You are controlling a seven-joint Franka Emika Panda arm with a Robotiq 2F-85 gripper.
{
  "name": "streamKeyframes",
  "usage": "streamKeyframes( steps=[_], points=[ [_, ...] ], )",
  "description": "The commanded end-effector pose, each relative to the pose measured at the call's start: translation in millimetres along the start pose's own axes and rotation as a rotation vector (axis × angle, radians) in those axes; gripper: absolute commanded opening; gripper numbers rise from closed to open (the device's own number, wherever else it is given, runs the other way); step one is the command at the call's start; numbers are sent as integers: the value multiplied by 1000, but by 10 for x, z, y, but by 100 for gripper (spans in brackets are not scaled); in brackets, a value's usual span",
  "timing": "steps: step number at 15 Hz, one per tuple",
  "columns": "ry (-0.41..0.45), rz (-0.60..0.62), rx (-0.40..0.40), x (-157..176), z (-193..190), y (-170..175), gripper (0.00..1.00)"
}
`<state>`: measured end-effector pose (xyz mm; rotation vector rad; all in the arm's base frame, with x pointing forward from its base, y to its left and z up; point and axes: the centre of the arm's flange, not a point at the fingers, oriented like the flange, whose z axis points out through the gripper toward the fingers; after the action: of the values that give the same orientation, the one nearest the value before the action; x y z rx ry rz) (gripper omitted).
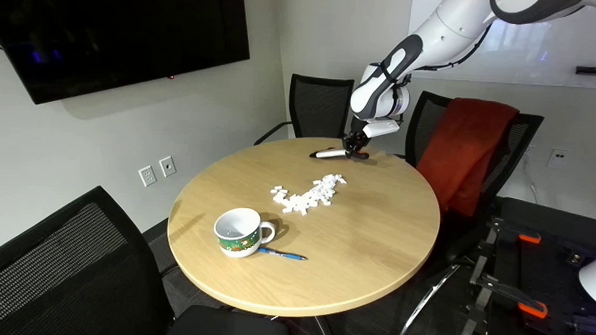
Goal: Sweep the white objects to the right
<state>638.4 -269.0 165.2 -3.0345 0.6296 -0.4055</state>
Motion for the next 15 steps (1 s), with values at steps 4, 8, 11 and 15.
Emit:
streamKeyframes(
  steps=[4, 8, 11, 15],
  points=[
    [-46, -79, -35, -133, 230, 26, 23],
    [-54, -107, -52, -148, 162, -36, 77],
    [-42, -139, -30, -137, -25, -166, 98],
    [-46, -219, 83, -77, -339, -469, 100]
  ],
)
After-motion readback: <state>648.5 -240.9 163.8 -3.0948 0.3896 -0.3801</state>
